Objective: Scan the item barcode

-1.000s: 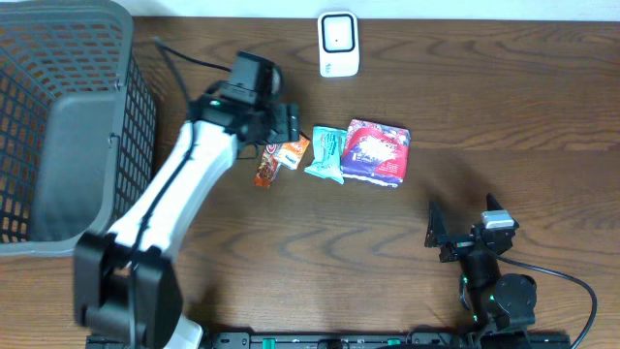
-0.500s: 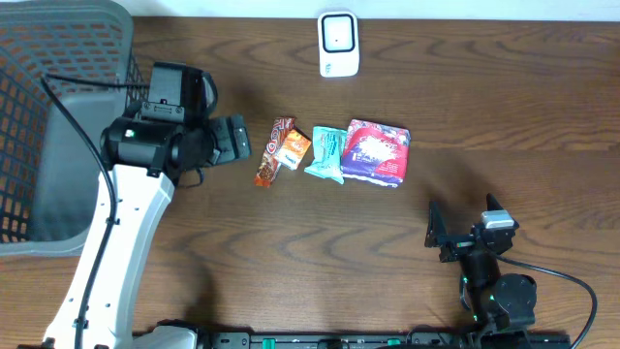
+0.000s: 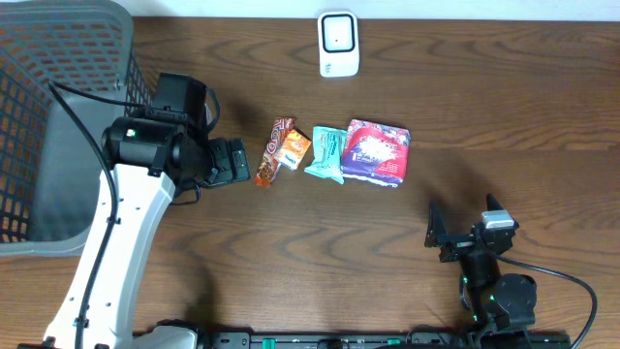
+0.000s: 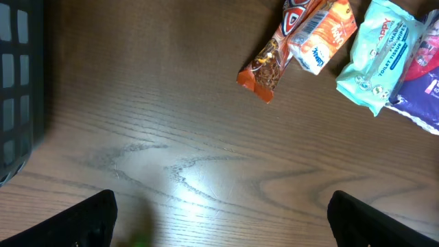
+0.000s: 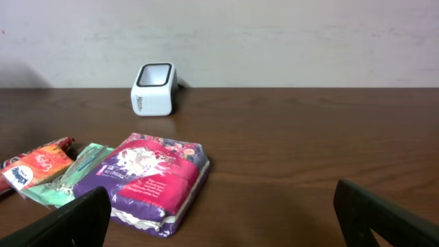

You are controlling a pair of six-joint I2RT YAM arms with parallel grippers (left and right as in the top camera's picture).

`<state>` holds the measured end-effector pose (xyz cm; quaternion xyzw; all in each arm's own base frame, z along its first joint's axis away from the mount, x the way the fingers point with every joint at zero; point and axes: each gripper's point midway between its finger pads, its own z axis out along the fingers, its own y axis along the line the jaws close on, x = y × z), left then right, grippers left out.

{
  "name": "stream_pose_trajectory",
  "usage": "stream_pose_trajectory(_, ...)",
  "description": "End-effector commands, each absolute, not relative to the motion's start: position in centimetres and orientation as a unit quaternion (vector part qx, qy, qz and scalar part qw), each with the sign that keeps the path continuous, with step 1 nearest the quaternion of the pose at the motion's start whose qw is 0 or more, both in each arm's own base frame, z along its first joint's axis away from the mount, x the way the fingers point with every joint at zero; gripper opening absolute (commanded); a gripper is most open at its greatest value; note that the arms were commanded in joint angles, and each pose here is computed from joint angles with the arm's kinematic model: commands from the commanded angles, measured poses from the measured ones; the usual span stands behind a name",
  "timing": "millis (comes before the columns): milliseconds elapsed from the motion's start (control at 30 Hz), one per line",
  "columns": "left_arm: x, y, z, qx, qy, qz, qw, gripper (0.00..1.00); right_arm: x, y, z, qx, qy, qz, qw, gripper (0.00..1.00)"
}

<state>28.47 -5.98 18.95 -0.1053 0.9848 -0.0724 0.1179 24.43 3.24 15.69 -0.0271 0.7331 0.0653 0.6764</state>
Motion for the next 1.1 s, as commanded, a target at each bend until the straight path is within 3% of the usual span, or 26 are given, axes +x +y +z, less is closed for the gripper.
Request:
stream_pose_trajectory(0, 28.4, -5.8, 18.8, -0.112, 0.985, -0.068, 0.115, 0.98, 24.4, 3.3, 15.5, -0.030, 0.734, 0.065, 0.675, 0.99)
stream_pose_trajectory(367, 28.4, -5.8, 18.8, -0.112, 0.985, -0.068, 0.115, 0.98, 24.4, 3.5, 15.7, -0.028, 0.732, 0.073, 0.677, 0.99)
stream_pose_trajectory(533, 28.4, -5.8, 18.8, -0.112, 0.985, -0.068, 0.115, 0.98, 23.7, 6.5, 16.0, 0.017, 0.729, 0.236, 0.643, 0.99)
stream_pose_trajectory(700, 28.4, -5.8, 18.8, -0.112, 0.985, -0.068, 0.115, 0.98, 22.2, 9.8, 16.4, 0.108, 0.715, 0.438, 0.535, 0.99)
stream_pose_trajectory(1067, 28.4, -5.8, 18.8, -0.112, 0.985, -0.068, 0.115, 0.98, 21.9, 10.3, 17.7, 0.187, 0.679, 0.530, 0.472, 0.99)
